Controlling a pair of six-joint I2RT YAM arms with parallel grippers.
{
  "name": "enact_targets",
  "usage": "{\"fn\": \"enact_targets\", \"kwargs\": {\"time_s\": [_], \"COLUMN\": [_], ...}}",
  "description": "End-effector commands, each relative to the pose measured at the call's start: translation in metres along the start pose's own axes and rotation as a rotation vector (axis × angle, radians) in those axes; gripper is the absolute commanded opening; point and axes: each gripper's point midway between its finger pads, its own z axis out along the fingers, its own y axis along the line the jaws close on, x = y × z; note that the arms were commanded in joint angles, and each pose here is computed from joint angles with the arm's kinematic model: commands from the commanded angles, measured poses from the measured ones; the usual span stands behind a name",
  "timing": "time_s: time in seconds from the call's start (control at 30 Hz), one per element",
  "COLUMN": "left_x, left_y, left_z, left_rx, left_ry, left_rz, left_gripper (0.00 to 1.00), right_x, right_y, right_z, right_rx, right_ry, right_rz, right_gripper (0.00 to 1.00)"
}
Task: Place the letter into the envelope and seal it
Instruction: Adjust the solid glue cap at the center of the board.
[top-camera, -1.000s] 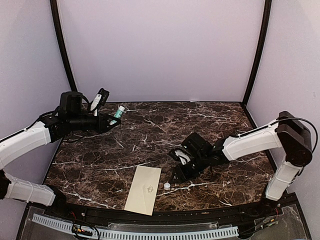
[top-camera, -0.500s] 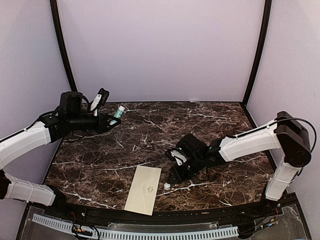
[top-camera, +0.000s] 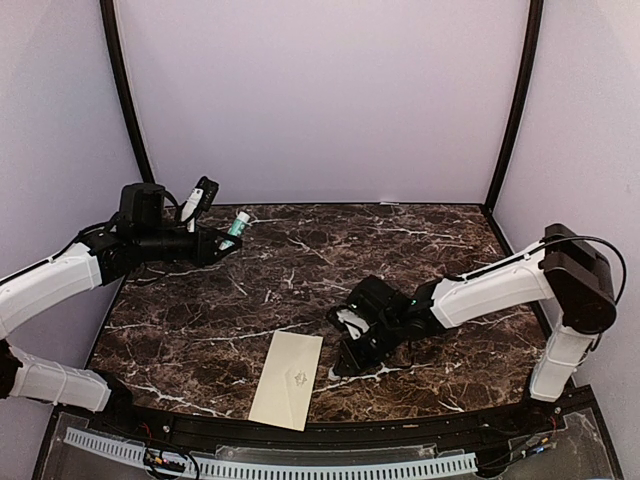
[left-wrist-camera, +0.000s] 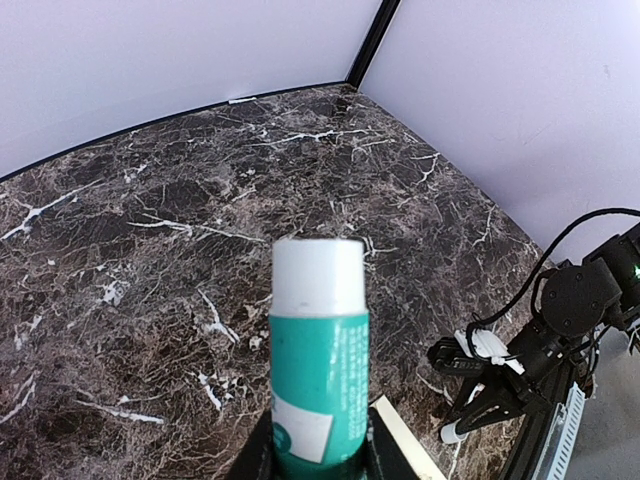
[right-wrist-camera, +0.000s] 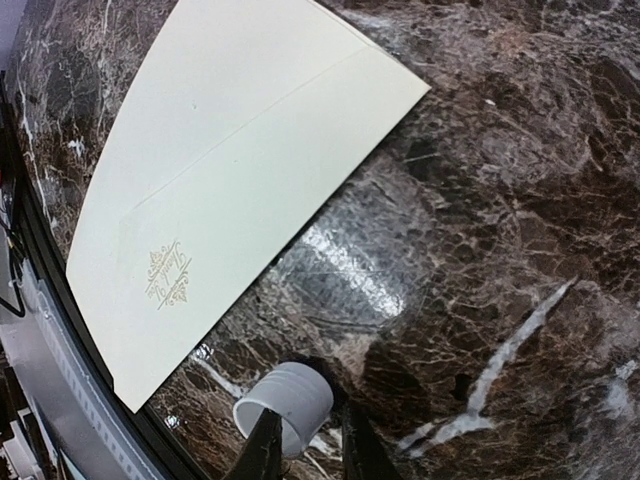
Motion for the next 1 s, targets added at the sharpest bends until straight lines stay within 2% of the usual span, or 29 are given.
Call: {"fn": "enact_targets", "kwargs": {"time_s": [0.0, 0.1, 0.23, 0.47, 0.8, 0.97], "left_x": [-0.002, -0.002, -0.002, -0.002, -0.002, -0.002], "left_y": [-0.005, -0.005, -0.005, -0.005, -0.006, -0.006], "left_z": [-0.005, -0.005, -0.005, -0.005, -0.005, -0.005], "left_rx": [0.018, 0.019, 0.019, 0.022, 0.024, 0.024], "left_ry": [-0.013, -0.012, -0.012, -0.011, -0.012, -0.012], "left_rz": [0.021, 0.021, 0.020, 0.019, 0.019, 0.016], "left_gripper": [0.00, 0.00, 0.00, 0.00, 0.00, 0.00], "right_x": [-0.007, -0.008, -0.011, -0.025, -0.032, -0.029], "right_y": [-0.002, -0.006, -0.008, -0.031, -0.098, -0.120], "right_z": [0.003, 0.004, 0.000, -0.029, -0.094, -0.106], "right_rx": [0.050, 0.083, 0.115, 0.318, 0.838, 0.963], "right_ry": [-0.008, -0.003, -0.018, -0.071, -0.125, -0.198], "right_rz": [-0.017, -0.017, -0.016, -0.019, 0.020, 0.065], "right_gripper": [0.17, 0.13, 0.00, 0.00, 0.00, 0.00]}}
